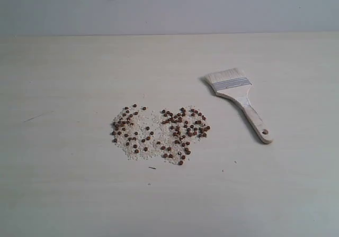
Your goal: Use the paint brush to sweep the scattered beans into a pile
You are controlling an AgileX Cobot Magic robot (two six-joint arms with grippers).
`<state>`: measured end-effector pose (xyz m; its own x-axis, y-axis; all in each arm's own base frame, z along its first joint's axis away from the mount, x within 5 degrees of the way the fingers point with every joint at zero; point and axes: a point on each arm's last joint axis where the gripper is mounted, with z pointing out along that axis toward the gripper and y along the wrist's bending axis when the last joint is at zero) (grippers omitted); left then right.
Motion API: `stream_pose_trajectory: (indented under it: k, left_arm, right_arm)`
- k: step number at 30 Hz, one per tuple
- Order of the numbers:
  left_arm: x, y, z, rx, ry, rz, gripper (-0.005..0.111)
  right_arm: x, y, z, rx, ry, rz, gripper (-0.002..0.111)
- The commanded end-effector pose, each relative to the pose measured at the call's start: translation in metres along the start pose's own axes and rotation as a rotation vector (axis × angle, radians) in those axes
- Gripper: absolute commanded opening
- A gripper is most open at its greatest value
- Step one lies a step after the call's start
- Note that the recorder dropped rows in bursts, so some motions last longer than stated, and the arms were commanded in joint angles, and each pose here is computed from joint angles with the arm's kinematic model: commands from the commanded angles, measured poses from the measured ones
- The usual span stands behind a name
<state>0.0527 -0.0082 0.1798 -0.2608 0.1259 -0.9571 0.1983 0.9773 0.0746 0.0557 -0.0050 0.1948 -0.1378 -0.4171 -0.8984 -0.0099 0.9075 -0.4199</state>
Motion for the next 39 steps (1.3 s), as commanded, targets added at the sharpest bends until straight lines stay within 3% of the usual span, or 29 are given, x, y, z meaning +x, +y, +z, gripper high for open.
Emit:
stream_pose_trajectory:
  k: [1, 3, 5, 9, 12, 14, 17, 21, 23, 26, 29, 31, 36, 39]
  left_arm:
    - [-0.001, 0.0, -0.001, 0.004, -0.013, -0.007, 0.0]
    - [-0.001, 0.0, -0.001, 0.004, -0.013, -0.007, 0.0]
    - [-0.001, 0.0, -0.001, 0.004, -0.013, -0.007, 0.0]
    - [-0.001, 0.0, -0.001, 0.004, -0.013, -0.007, 0.0]
    - [-0.001, 0.0, -0.001, 0.005, -0.013, -0.007, 0.0]
    - [-0.001, 0.0, 0.0, 0.007, -0.013, -0.006, 0.0]
    - [-0.001, 0.0, 0.0, 0.007, -0.013, -0.006, 0.0]
    - [-0.001, 0.0, 0.0, 0.007, -0.013, -0.006, 0.0]
    - [-0.001, 0.0, 0.0, 0.007, -0.013, -0.006, 0.0]
    - [-0.001, 0.0, 0.0, 0.007, -0.013, -0.006, 0.0]
    - [-0.001, 0.0, 0.0, 0.007, -0.013, -0.006, 0.0]
    - [-0.001, 0.0, 0.0, 0.007, -0.013, -0.006, 0.0]
    - [-0.001, 0.0, 0.0, 0.007, -0.013, -0.006, 0.0]
    - [-0.001, 0.0, 0.0, 0.007, -0.013, -0.006, 0.0]
  right_arm:
    - [0.0, 0.0, 0.0, 0.004, -0.017, -0.013, 0.0]
    - [-0.001, 0.002, 0.0, -0.012, -0.023, 0.141, 0.0]
    - [-0.003, 0.004, 0.0, -0.044, -0.039, 0.41, 0.0]
    - [-0.016, 0.0, -0.002, -0.055, -0.18, 0.665, 0.0]
    - [-0.02, -0.004, -0.003, -0.041, -0.243, 0.723, 0.0]
    - [-0.029, -0.012, -0.006, -0.009, -0.376, 0.865, 0.0]
    - [-0.054, -0.024, -0.014, -0.001, -0.453, 0.803, 0.0]
    - [-0.13, -0.049, 0.012, -0.087, -0.188, 0.769, 0.0]
    - [-0.175, -0.06, 0.06, -0.165, 0.07, 0.653, 0.0]
    - [-0.191, -0.058, 0.107, -0.278, 0.358, 0.546, 0.0]
    - [-0.188, -0.046, 0.152, -0.424, 0.707, 0.519, 0.0]
    - [-0.176, -0.027, 0.194, -0.622, 0.994, 0.484, 0.0]
    - [-0.147, 0.011, 0.258, -0.656, 1.153, 0.397, 0.0]
    - [-0.124, 0.044, 0.275, -0.586, 1.285, 0.296, 0.0]
